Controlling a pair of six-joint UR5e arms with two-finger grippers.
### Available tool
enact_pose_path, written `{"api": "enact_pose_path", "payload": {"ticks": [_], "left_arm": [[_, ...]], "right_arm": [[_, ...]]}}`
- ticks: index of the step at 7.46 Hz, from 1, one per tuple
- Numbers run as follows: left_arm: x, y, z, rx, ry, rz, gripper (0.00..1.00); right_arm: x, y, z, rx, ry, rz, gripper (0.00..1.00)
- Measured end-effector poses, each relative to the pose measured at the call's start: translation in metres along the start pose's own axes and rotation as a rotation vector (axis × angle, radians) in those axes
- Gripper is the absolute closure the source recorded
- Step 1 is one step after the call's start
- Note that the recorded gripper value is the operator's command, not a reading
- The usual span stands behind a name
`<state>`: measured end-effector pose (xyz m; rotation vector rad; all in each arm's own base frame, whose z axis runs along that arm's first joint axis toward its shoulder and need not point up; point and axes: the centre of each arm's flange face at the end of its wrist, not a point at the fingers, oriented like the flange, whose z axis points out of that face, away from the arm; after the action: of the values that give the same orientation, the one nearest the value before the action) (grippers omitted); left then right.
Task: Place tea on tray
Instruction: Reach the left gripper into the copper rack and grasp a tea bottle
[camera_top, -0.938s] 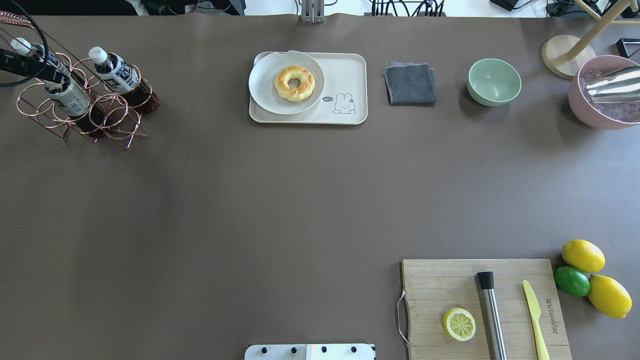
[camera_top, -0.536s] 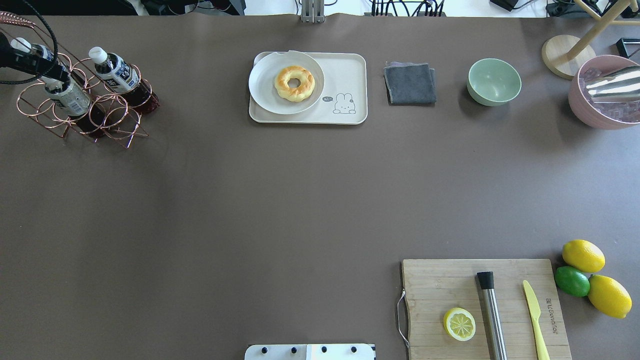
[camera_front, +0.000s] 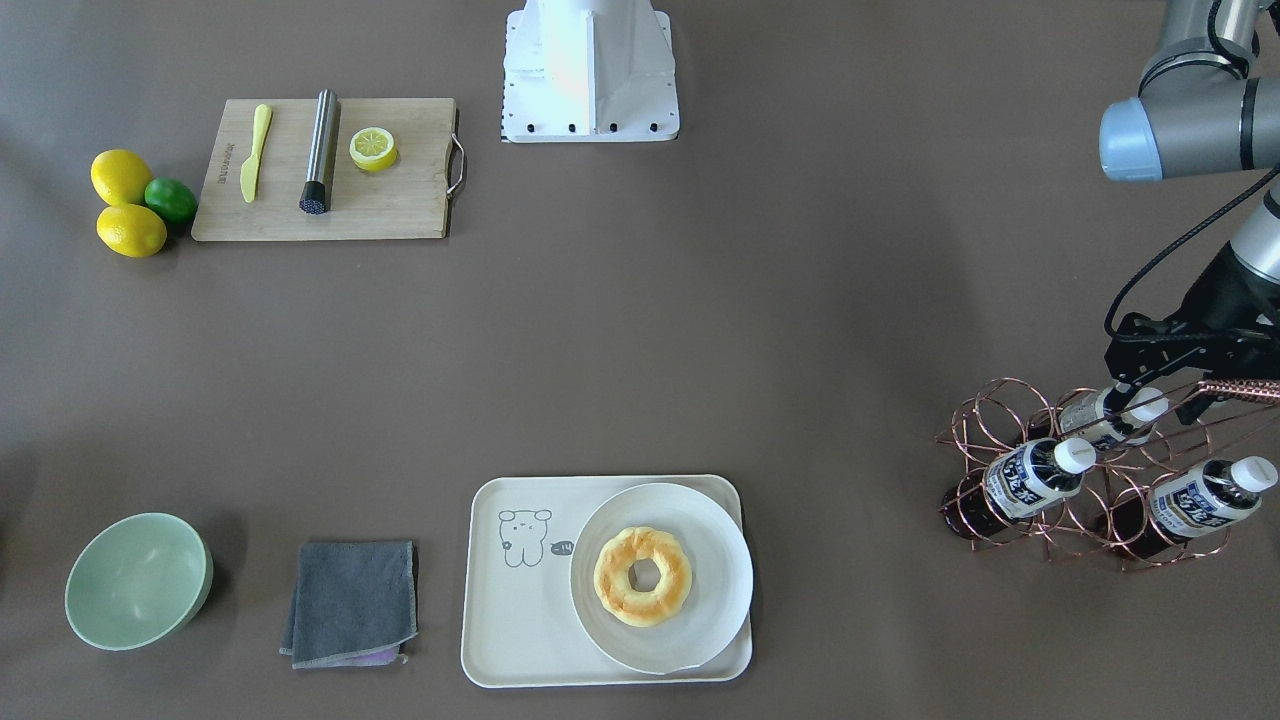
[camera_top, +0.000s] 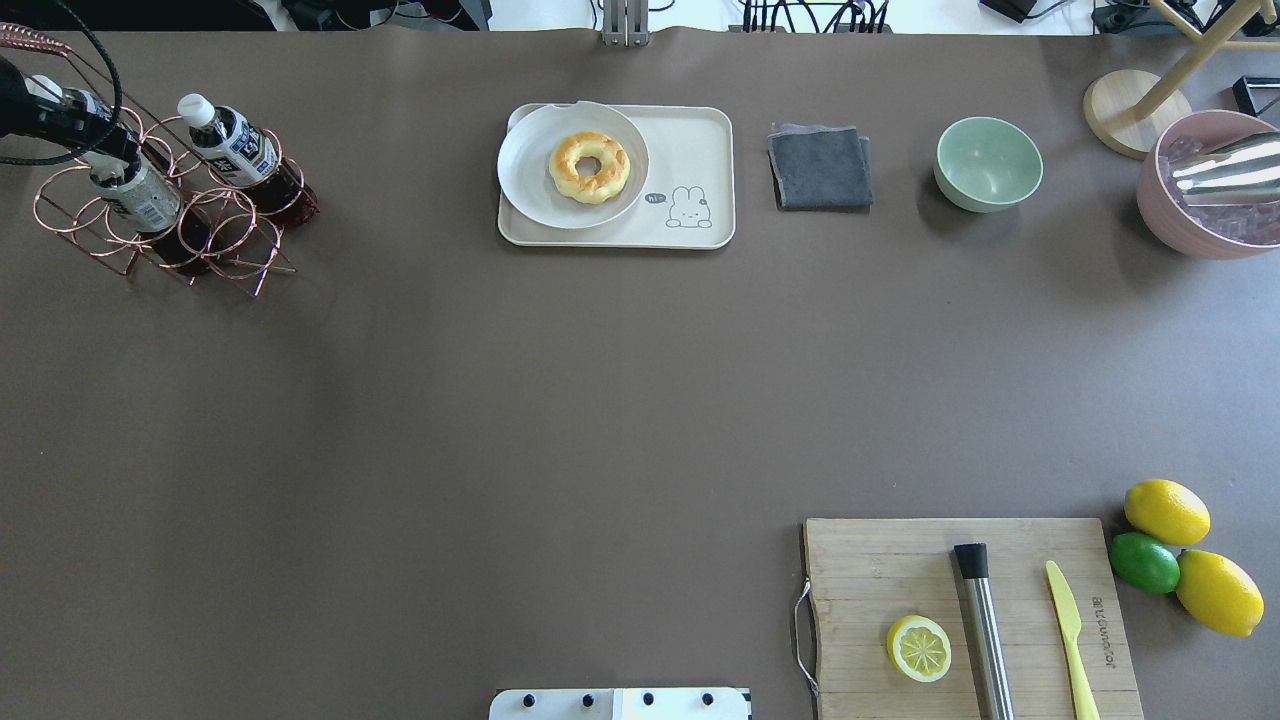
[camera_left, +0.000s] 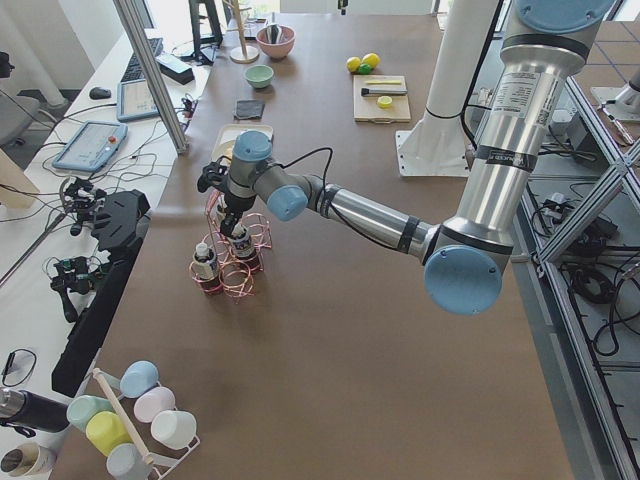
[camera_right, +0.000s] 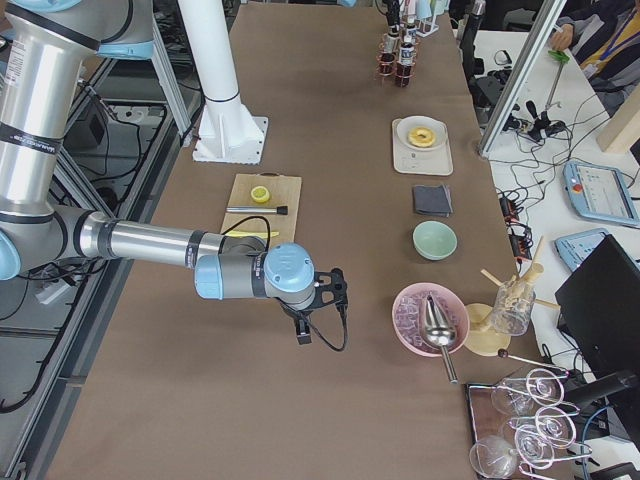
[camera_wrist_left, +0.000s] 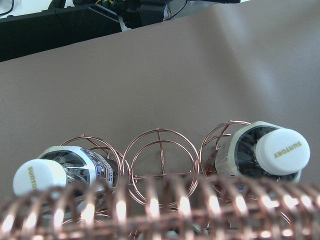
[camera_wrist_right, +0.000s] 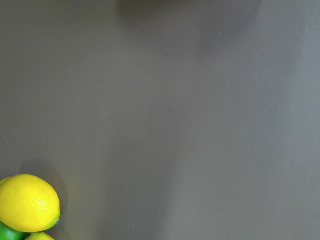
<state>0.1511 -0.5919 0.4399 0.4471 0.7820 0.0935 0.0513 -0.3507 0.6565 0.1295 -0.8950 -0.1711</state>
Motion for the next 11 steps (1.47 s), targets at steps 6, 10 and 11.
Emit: {"api": "enact_pose_path", "payload": {"ticks": [6,10,11], "left_arm": [[-0.002,0.003,0.001,-0.005,0.0,-0.015,1.0],[0.003,-0.002,-0.01,0.005,0.012,-0.018,1.0],[0.001,-0.005,-0.017,0.014,0.015,-0.017,1.0]], "right_arm": [[-0.003,0.0,-0.003,0.005,-0.001,-0.004,0.0],[-0.007,-0.002,-0.003,0.011,-0.037,-0.004,0.0],[-0.007,-0.001,-0.003,0.012,-0.038,-0.003,0.0]]}}
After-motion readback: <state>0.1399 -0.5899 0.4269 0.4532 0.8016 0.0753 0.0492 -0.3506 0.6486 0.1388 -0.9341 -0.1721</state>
